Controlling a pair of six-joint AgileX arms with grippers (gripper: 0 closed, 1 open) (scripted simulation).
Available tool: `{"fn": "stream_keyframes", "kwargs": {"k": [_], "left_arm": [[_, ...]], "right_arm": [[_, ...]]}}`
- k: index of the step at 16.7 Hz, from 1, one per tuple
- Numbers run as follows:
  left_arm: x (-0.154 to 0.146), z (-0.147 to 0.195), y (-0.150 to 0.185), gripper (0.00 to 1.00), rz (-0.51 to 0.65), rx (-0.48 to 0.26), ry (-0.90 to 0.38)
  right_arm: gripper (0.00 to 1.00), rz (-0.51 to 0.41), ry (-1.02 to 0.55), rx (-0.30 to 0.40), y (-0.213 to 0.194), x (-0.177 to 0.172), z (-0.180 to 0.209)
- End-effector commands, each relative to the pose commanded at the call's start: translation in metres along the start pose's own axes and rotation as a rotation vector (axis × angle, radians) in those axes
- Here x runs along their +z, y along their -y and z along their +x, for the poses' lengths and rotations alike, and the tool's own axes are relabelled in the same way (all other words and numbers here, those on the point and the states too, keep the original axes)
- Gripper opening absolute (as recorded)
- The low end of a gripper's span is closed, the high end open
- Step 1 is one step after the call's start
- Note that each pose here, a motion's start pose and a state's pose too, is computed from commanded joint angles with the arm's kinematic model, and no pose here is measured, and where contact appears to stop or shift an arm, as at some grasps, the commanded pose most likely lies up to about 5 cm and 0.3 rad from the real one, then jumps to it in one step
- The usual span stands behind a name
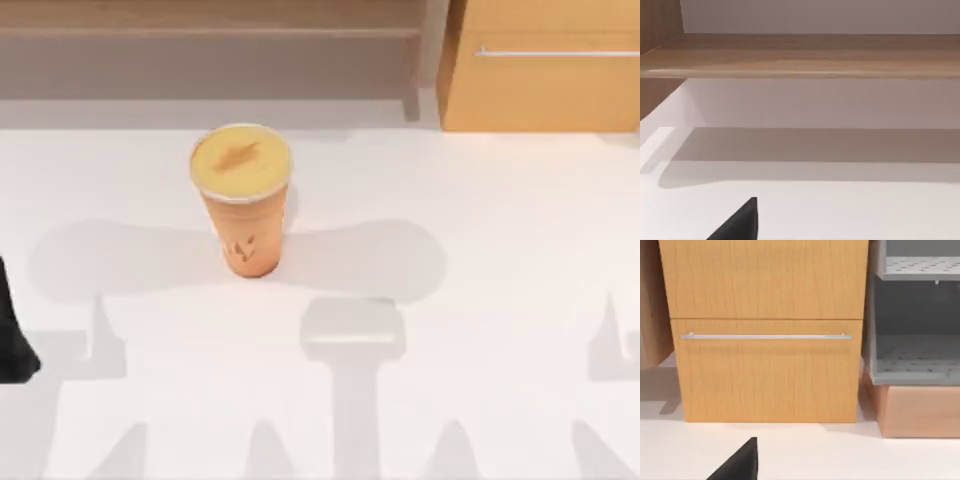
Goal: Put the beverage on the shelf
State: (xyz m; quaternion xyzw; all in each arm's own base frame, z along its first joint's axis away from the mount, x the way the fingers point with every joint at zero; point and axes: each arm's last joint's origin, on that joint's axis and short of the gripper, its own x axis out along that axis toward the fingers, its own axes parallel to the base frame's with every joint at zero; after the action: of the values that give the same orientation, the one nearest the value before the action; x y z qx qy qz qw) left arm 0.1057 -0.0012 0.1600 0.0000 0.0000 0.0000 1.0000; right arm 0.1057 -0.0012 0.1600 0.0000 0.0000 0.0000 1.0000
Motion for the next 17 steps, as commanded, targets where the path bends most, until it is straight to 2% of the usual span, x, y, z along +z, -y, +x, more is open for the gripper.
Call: {"fn": "stream_keyframes", "kwargs": {"k": [6,10,14,17], "left_arm": [[0.009,0.005,0.005,1.0,-0.01,-0.005,0.013],[0.022,0.023,0.02,1.0,-0.03,-0.014,0.008],[0.027,0.052,0.05,1.0,-0.045,-0.023,-0.024],[0.017,0.073,0.085,1.0,-0.044,-0.027,-0.055]], "right_arm": [[1.0,0.0,0.0,0.0,0.0,0.0,0.0],[1.0,0.0,0.0,0.0,0.0,0.0,0.0],[1.0,0.0,0.0,0.0,0.0,0.0,0.0],[1.0,0.0,0.0,0.0,0.0,0.0,0.0]]}}
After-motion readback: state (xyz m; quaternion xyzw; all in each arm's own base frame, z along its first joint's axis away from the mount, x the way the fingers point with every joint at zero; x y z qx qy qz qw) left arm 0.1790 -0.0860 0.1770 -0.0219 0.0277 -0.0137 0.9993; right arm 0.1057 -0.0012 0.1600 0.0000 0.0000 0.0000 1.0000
